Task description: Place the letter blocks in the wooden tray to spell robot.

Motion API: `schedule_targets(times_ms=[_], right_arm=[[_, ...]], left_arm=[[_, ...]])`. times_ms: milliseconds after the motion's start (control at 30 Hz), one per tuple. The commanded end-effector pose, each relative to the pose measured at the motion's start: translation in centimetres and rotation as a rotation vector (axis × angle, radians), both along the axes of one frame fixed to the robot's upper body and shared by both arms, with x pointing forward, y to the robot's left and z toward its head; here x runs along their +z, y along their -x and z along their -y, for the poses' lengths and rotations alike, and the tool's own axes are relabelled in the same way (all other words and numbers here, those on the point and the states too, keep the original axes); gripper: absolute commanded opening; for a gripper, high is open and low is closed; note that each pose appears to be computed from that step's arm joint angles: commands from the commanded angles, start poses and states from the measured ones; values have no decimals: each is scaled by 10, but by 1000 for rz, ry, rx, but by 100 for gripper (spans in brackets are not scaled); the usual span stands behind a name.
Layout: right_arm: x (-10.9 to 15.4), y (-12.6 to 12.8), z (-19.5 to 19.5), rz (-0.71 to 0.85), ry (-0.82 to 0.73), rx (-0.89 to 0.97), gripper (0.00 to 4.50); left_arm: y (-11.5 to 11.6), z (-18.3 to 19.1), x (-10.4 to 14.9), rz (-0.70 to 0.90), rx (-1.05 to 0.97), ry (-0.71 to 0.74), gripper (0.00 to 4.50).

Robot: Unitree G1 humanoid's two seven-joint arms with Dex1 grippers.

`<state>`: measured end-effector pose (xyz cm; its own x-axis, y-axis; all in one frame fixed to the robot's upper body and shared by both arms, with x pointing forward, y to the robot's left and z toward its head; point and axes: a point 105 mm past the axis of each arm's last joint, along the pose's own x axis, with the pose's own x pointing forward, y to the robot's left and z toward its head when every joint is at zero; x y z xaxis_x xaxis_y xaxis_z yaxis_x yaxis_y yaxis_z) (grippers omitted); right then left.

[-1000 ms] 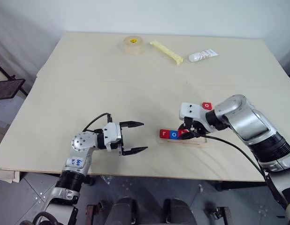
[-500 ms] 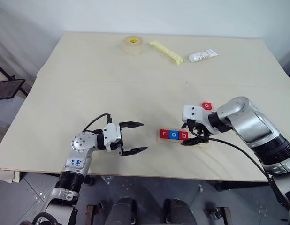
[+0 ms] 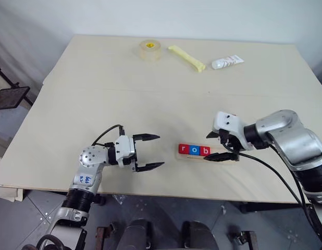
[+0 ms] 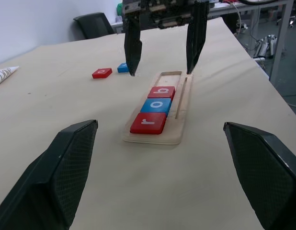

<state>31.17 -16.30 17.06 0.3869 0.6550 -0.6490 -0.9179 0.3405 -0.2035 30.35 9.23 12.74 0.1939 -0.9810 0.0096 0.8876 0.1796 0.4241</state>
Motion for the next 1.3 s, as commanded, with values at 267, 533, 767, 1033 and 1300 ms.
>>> schedule_targets(times_ms=[267,533,767,1033,1300], right_arm=[[29,0,101,299,-289,-433,447],[15,22,151,302,-346,-544,447],[13,38,164,284,-363,-519,447],[12,35,162,295,-363,-516,447],[11,34,160,300,-355,-516,447]], left_arm=[[-7,0,2,6,12,10,450],[-15,-2,4,12,1,7,450],[-22,-3,8,20,-5,15,450],[-21,-3,9,28,-14,13,450],[-20,-4,9,31,-18,10,450]])
